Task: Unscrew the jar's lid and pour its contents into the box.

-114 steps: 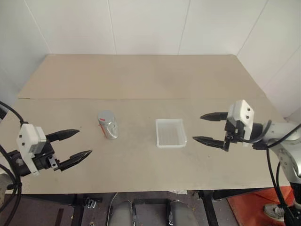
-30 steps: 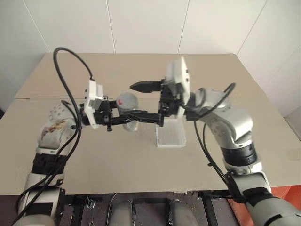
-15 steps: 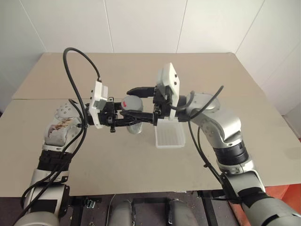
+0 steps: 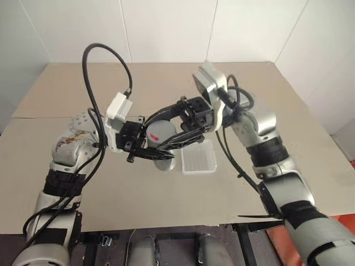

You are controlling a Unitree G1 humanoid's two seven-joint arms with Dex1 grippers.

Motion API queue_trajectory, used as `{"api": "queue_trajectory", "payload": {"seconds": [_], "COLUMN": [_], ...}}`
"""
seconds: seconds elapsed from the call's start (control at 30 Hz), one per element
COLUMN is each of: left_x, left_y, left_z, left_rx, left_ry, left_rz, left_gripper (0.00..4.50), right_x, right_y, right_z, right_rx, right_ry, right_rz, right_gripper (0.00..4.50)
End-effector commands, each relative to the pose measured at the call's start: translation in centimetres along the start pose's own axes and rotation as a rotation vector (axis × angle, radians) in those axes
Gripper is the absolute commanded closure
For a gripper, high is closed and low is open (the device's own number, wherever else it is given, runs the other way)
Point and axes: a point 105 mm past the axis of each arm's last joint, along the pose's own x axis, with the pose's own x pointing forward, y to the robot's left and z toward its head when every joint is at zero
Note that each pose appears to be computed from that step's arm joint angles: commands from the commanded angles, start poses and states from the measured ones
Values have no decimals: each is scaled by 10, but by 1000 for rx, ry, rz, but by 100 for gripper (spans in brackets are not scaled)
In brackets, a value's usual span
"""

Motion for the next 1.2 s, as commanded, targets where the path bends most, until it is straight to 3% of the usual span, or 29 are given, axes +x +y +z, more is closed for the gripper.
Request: {"api": "queue_trajectory", "payload": {"seconds": [0.03, 0.13, 0.33, 0.47, 0.7, 0.83, 1.03, 1.2], "left_x": [9, 1, -22, -35, -31, -28, -30, -35], "left_y": [-6, -1, 7, 17, 27, 27, 26, 23], "left_z": [20, 16, 3, -9, -13, -13, -12, -12], "left_rx": [54, 46, 26, 34, 53, 61, 69, 72], "left_ry": [-70, -57, -19, 10, 3, 2, 5, 13], "left_rz": [-79, -23, 117, 228, 274, 266, 267, 279], "left_gripper": [252, 252, 252, 252, 252, 252, 252, 252], "right_x": [8, -4, -33, -29, 2, 13, 9, -10], "right_y": [-4, -9, -2, 5, 4, -16, -42, -40], "right_z": [1, 3, 10, 17, 18, 5, -6, -4], "right_rx": [-83, -106, -176, -198, -191, -181, -131, -103], "right_ry": [25, 27, 72, 107, 125, 187, 232, 202], "right_rz": [55, -55, -315, -486, -570, -659, -782, -817], "right_gripper": [80, 3, 3, 3, 3, 3, 3, 3]}}
